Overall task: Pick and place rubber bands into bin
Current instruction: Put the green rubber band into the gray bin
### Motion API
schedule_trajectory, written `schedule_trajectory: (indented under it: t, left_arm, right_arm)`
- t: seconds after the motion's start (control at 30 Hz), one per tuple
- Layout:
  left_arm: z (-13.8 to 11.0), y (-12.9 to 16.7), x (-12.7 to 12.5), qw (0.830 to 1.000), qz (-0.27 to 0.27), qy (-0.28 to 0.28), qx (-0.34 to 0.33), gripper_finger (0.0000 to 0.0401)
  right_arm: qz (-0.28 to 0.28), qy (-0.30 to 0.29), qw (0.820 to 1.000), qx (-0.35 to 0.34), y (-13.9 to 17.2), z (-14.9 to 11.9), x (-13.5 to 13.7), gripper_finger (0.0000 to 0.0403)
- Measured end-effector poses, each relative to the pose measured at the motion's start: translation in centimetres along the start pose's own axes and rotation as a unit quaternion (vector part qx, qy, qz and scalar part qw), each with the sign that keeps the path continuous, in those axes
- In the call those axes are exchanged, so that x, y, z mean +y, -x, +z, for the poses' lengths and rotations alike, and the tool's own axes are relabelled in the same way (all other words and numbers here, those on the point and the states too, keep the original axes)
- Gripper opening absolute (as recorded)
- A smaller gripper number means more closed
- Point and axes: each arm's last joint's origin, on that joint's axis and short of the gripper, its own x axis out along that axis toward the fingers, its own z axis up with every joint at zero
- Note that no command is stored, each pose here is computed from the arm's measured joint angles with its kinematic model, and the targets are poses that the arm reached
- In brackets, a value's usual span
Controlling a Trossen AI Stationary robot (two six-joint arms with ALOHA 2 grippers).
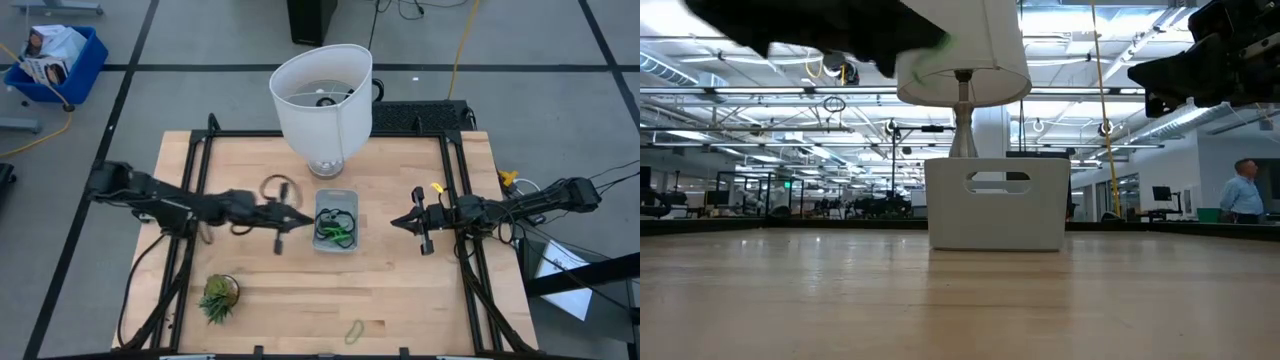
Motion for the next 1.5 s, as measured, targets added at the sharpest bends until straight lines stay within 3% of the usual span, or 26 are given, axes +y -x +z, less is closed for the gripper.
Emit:
schedule_trajectory:
  t: [0.27, 0.5, 0.63, 0.87, 1.0, 1.13, 1.2, 1.37, 1.5]
  left_arm:
    - [-1.9, -7.7, 1.5, 0.989, -0.007, -0.015, 0.144, 0.0001]
    - [-3.9, -10.9, 2.5, 0.976, 0.0, 0.01, 0.216, 0.0013]
    - [-4.2, -11.1, 2.6, 0.973, 0.0, 0.015, 0.232, 0.0057]
    - [-3.9, -10.9, 2.5, 0.972, -0.009, 0.02, 0.235, 0.0169]
    - [-3.3, -10.1, 2.6, 0.968, -0.017, -0.011, 0.251, 0.0206]
    - [-1.3, -8.0, 1.3, 0.961, -0.052, -0.076, 0.262, 0.0174]
    - [-0.9, -6.2, 0.8, 0.953, -0.062, -0.107, 0.275, 0.0132]
    - [1.3, -1.6, 1.7, 0.968, -0.043, -0.125, 0.214, 0.0016]
    - [2.4, 2.6, 1.9, 0.978, -0.039, -0.134, 0.156, 0.0012]
  right_arm:
    - [0.0, 0.0, 1.0, 0.004, 0.0, -0.1, 0.0, 0.0]
    - [0.002, -0.002, 1.0, 0.022, -0.1, -0.5, 0.0, 0.0]
    - [0.002, -0.004, 1.0, 0.026, -0.1, -0.5, 0.0, 0.0]
    - [0.003, -0.016, 1.0, 0.027, -0.1, -0.6, 0.0, 0.0]
    - [0.003, -0.017, 0.999, 0.033, -0.1, -0.7, 0.1, 0.0]
    - [0.003, -0.02, 0.999, 0.047, -0.2, -1.0, 0.1, 0.0]
    - [0.002, -0.023, 0.999, 0.046, -0.2, -1.0, 0.1, 0.0]
    - [0.001, -0.043, 0.998, 0.051, -0.3, -1.1, 0.1, 0.0]
    - [-0.009, -0.049, 0.997, 0.055, -0.4, -1.2, 0.0, 0.0]
